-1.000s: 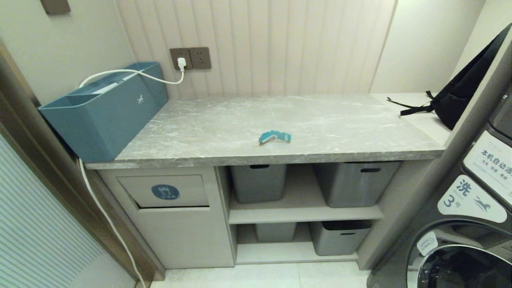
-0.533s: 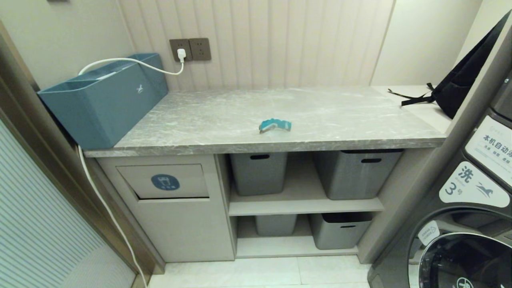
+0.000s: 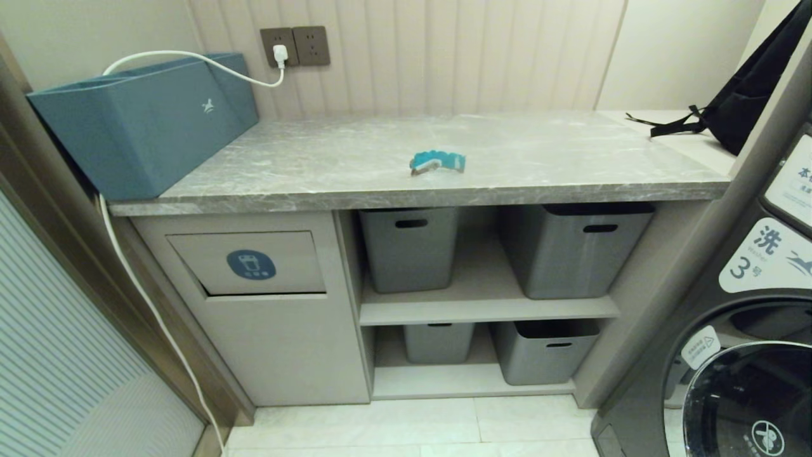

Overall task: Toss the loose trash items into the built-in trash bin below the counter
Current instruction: Put the garbage in the trash can

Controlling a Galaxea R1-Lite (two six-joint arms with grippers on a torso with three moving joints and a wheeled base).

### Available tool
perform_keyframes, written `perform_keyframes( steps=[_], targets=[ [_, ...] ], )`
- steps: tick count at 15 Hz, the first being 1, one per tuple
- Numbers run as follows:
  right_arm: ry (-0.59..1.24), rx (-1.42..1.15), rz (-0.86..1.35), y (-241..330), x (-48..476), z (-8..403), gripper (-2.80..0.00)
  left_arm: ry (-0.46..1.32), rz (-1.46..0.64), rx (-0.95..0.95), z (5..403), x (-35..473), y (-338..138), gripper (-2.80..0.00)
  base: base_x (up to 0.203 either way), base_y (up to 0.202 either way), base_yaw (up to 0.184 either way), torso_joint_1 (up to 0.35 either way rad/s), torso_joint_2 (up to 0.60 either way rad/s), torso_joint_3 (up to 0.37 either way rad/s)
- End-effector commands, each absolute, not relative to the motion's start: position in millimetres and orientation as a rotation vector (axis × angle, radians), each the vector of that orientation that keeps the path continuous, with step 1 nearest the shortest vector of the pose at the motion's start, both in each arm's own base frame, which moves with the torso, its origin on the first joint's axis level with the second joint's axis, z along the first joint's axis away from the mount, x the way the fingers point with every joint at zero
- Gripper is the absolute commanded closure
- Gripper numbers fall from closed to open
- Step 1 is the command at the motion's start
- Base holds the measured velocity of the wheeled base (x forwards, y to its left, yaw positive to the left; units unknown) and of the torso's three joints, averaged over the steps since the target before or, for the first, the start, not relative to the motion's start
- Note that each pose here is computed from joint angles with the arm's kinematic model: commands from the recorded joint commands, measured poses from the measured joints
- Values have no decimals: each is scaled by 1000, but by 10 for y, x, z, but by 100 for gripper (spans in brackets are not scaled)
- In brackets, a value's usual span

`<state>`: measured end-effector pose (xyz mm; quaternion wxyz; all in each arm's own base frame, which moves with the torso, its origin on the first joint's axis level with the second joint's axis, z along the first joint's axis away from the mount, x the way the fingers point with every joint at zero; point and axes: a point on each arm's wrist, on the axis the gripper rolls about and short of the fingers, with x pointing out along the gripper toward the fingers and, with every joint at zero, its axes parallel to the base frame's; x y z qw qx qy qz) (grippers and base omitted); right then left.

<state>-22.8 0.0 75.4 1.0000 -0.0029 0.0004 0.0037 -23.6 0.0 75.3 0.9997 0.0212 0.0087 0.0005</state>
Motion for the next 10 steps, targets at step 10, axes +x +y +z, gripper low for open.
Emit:
perform_keyframes(
  steps=[10],
  targets=[
    [0,-6,8,0,-229,753,0,15,1,43,756,-238,0,0,0,0,0,-175,473,290]
  ],
)
